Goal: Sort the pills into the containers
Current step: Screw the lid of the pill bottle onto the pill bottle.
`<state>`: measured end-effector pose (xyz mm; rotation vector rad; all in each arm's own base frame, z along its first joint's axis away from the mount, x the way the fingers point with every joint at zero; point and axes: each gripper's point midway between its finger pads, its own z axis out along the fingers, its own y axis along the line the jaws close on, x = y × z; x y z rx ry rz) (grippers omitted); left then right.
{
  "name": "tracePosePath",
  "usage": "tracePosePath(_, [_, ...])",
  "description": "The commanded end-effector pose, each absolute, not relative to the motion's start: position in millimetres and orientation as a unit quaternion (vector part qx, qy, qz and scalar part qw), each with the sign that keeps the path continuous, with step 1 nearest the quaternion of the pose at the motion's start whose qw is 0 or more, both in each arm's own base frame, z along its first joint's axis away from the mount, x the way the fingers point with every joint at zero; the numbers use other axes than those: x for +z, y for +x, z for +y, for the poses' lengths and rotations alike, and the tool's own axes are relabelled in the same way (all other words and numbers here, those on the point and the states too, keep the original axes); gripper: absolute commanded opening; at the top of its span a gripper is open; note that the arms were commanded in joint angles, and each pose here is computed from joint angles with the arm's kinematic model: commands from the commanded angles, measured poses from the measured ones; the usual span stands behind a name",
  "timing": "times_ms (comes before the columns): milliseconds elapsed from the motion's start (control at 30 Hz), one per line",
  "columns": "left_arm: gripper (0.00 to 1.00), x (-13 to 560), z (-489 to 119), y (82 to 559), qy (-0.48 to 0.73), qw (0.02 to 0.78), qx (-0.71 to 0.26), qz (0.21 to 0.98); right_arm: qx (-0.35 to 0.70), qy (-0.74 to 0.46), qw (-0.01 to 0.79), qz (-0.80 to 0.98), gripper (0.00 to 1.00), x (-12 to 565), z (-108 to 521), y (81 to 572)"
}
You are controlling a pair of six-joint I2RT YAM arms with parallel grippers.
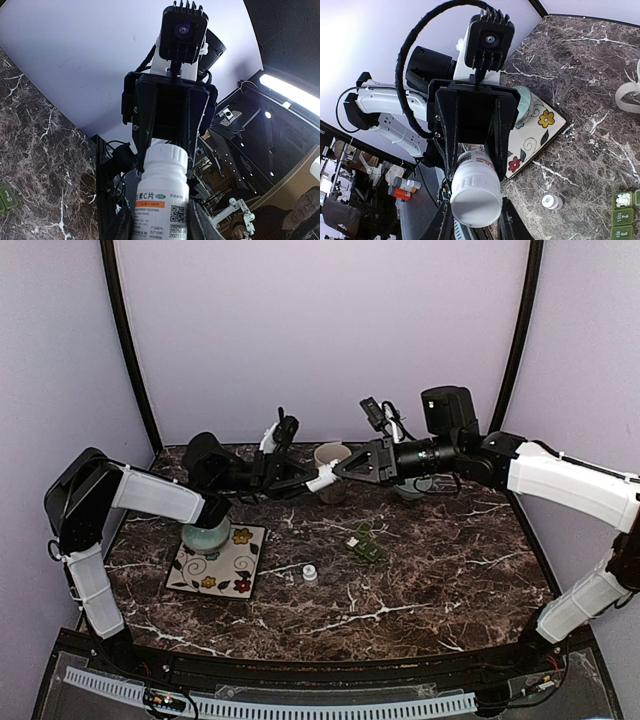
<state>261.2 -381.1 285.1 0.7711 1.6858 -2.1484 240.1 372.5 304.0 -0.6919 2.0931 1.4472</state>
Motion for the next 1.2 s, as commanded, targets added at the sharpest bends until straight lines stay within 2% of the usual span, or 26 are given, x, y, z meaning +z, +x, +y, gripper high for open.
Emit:
tracePosePath(0, [0.09,310,-387,258,0.289,0.183,-0.757,0.557,0.567,-0.256,0.250,0.742,0.04,318,383,234])
tracePosePath(300, [0.09,322,-402,249,0.322,0.209,-0.738,0.555,0.549,-0.227,0.238,0.768,0.03,315,383,236])
tracePosePath(600, [0.09,333,-413,246,0.348,0.270,-0.688,0.577,0.532,-0.189,0.228,0.793,0.03,308,384,241])
tracePosePath(800, [0.09,346,-413,245,0.346,0.320,-0.674,0.568,0.563,-0.161,0.223,0.780,0.03,314,389,242])
tracePosePath(1167, [0.09,359,-412,236,0.350,0.336,-0.689,0.538,0.600,-0.173,0.207,0.753,0.04,332,398,235])
